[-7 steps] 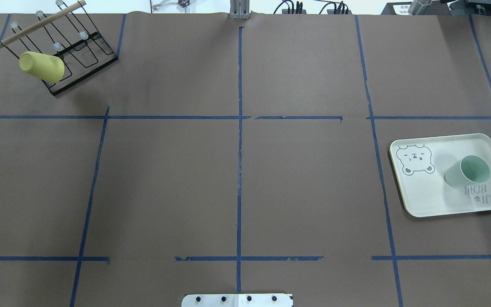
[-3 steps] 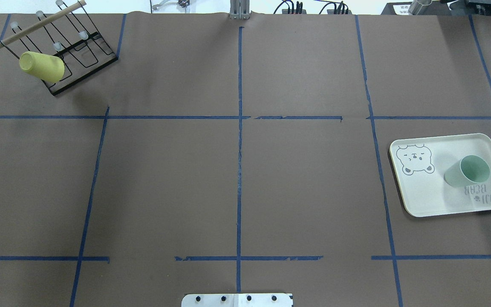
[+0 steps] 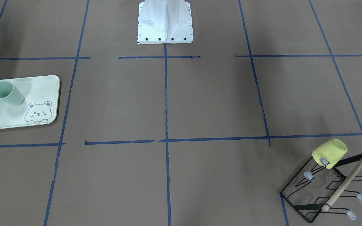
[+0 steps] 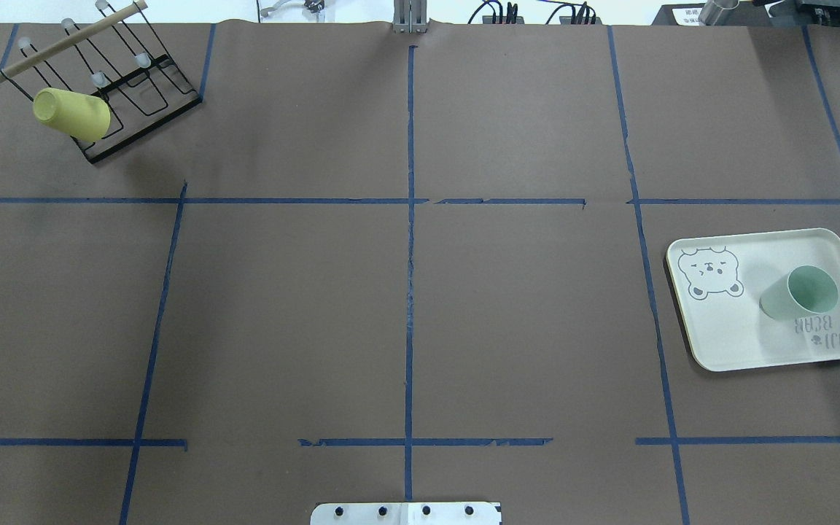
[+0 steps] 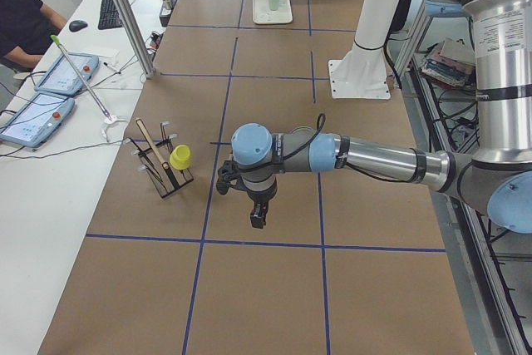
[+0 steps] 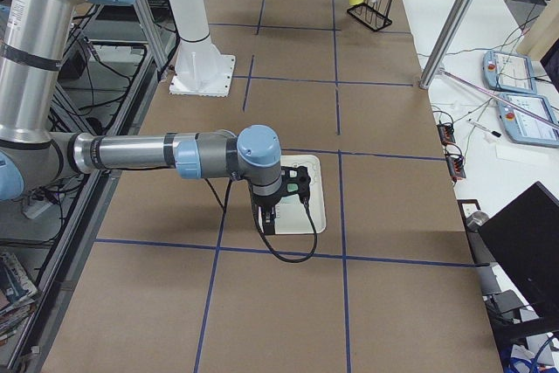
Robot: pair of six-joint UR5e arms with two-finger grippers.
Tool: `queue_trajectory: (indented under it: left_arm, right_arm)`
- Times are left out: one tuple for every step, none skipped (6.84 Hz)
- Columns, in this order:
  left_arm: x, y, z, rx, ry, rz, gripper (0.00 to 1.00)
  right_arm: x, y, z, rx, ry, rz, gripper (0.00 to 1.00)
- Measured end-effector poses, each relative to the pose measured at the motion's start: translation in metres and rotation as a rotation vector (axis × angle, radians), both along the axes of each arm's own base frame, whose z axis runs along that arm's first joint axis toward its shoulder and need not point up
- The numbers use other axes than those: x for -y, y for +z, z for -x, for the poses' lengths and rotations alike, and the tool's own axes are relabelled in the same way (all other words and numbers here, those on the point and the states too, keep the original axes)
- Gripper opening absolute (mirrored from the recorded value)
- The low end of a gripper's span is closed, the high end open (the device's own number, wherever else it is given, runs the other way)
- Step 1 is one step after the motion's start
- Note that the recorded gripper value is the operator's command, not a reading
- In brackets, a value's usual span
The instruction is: Left arm grabs green cup and hands to right arm on tray
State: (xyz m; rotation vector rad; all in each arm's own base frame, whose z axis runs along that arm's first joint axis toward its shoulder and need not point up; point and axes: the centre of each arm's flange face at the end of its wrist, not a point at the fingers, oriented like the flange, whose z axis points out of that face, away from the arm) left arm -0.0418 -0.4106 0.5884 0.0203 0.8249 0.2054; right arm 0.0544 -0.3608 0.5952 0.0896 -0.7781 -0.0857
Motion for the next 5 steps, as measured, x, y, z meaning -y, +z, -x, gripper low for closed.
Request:
queue_trajectory:
  left_arm:
    - [0.002, -0.005, 0.002, 0.000, -0.007, -0.013, 1.00]
    - [0.003, -0.008, 0.006, -0.002, -0.017, -0.022, 1.00]
    - [0.002, -0.008, 0.009, -0.001, -0.024, -0.023, 1.00]
    - [0.000, -0.002, 0.010, 0.000, -0.027, -0.011, 1.00]
    - [-0.003, 0.008, 0.011, 0.002, -0.027, 0.010, 1.00]
  right_arm:
    - [0.002, 0.001, 0.001, 0.004, -0.003, 0.003, 1.00]
    - [0.003, 0.002, 0.003, 0.007, -0.007, 0.004, 1.00]
    - [0.003, 0.002, 0.004, 0.009, -0.008, 0.006, 1.00]
    - [0.003, 0.000, 0.005, 0.011, -0.008, 0.007, 1.00]
    - [0.005, -0.003, 0.006, 0.015, -0.008, 0.002, 1.00]
